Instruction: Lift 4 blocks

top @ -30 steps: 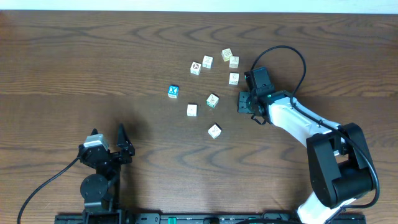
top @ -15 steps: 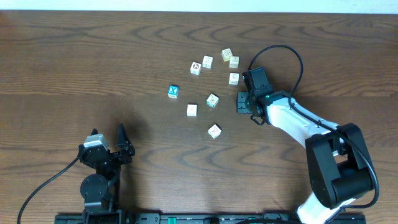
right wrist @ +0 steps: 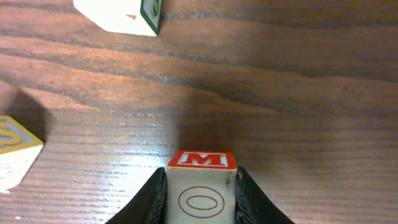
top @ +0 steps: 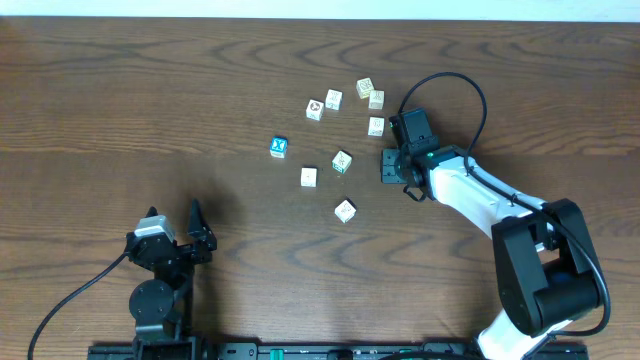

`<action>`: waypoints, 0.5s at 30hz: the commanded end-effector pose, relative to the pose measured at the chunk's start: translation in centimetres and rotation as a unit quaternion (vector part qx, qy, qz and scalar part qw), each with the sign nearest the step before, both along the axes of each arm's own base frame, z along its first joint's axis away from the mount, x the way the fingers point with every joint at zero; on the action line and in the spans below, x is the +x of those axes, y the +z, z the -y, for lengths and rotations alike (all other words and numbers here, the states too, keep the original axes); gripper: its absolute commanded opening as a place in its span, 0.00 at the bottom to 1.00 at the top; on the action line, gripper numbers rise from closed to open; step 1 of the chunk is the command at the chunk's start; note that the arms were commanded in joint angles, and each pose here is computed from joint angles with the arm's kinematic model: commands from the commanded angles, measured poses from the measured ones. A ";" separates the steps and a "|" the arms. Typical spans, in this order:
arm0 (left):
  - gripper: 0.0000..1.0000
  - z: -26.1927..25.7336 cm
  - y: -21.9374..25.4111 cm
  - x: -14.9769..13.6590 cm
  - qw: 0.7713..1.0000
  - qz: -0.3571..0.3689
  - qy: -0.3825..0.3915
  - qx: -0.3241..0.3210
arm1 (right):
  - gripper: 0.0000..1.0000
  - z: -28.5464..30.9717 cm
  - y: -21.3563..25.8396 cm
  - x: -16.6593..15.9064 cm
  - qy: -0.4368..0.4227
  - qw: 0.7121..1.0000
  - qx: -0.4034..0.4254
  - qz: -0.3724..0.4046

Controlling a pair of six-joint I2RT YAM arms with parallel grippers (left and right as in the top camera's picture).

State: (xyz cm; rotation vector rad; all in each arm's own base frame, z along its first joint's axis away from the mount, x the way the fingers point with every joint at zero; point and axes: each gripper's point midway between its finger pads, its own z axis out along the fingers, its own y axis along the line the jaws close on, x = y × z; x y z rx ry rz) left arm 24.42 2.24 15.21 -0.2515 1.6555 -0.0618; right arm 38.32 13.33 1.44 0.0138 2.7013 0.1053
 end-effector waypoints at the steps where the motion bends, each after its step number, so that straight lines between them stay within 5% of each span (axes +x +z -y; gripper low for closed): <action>1: 0.74 -0.3 -1.7 -0.2 1.000 -0.030 0.010 0.001 | 0.16 0.1 0.6 -0.7 0.004 1.000 -0.009 -0.005; 15: 0.74 -0.3 -1.7 -0.2 1.000 -0.030 0.010 0.001 | 0.13 0.7 9.2 -4.2 -0.002 0.999 0.031 0.023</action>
